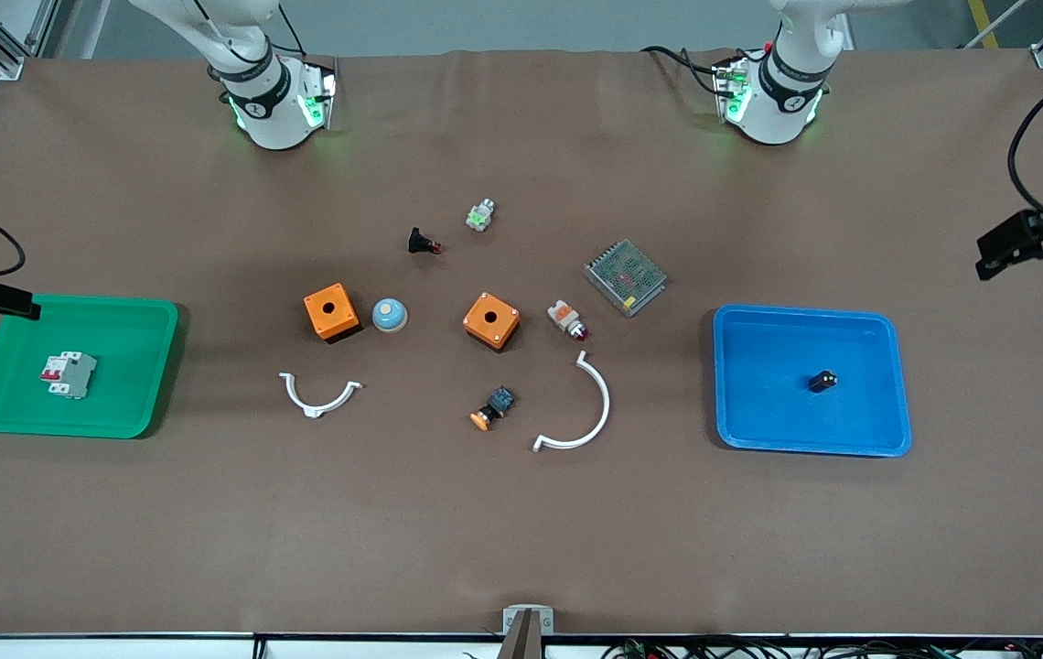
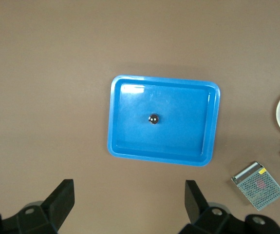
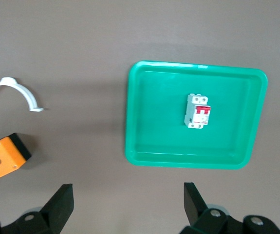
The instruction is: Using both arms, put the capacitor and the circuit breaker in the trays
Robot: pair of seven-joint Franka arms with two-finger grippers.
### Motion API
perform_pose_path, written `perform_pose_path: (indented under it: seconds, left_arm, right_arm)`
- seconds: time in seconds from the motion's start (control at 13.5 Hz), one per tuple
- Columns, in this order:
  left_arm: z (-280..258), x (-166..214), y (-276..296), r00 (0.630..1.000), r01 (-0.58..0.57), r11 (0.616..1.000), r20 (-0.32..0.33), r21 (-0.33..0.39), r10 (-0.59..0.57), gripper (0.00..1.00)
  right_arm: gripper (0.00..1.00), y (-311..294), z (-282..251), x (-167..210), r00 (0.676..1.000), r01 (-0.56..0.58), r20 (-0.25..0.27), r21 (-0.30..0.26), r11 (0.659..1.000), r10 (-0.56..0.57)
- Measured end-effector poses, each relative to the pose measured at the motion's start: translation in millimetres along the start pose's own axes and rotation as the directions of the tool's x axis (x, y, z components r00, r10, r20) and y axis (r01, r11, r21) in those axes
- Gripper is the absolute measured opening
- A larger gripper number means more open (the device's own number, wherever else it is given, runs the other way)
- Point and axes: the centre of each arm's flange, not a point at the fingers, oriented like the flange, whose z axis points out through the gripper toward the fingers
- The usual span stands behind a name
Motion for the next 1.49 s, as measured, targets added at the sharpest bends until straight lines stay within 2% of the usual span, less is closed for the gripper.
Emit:
perform_pose_path:
  seconds: [0.22, 0.45, 0.82, 1.19, 1.49]
  left_arm:
    - [-15.3, -17.6, 25.8, 0.999, -0.043, 0.999, 0.021, 0.0, 0.043, 1.0]
    - [-8.9, -25.6, 30.4, 0.998, -0.049, 0.999, 0.047, -0.003, 0.049, 1.0]
    - [-13.1, -48.7, 18.9, 0.998, -0.023, 0.998, 0.056, -0.054, 0.026, 1.0]
    - [-8.6, -53.6, 22.3, 0.997, -0.009, 0.998, 0.069, -0.061, 0.014, 1.0]
    - [-1.1, -51.2, 40.0, 0.997, -0.021, 0.998, 0.071, -0.06, 0.025, 1.0]
  right_arm:
    - [1.0, -35.7, -14.2, -3.2, 1.0, 0.004, -0.013, 0.021, 1.0, -0.004]
    - [1.0, -65.4, -25.8, -11.8, 1.0, -0.006, -0.03, 0.049, 0.999, 0.008]
    - [1.0, -72.5, -49.8, -26.5, 0.996, -0.04, -0.073, 0.109, 0.993, 0.049]
    - [1.0, -83.3, -58.7, -29.3, 0.993, -0.058, -0.093, 0.11, 0.992, 0.068]
    - [1.0, -78.7, -87.9, -29.6, 0.984, -0.059, -0.158, 0.107, 0.992, 0.076]
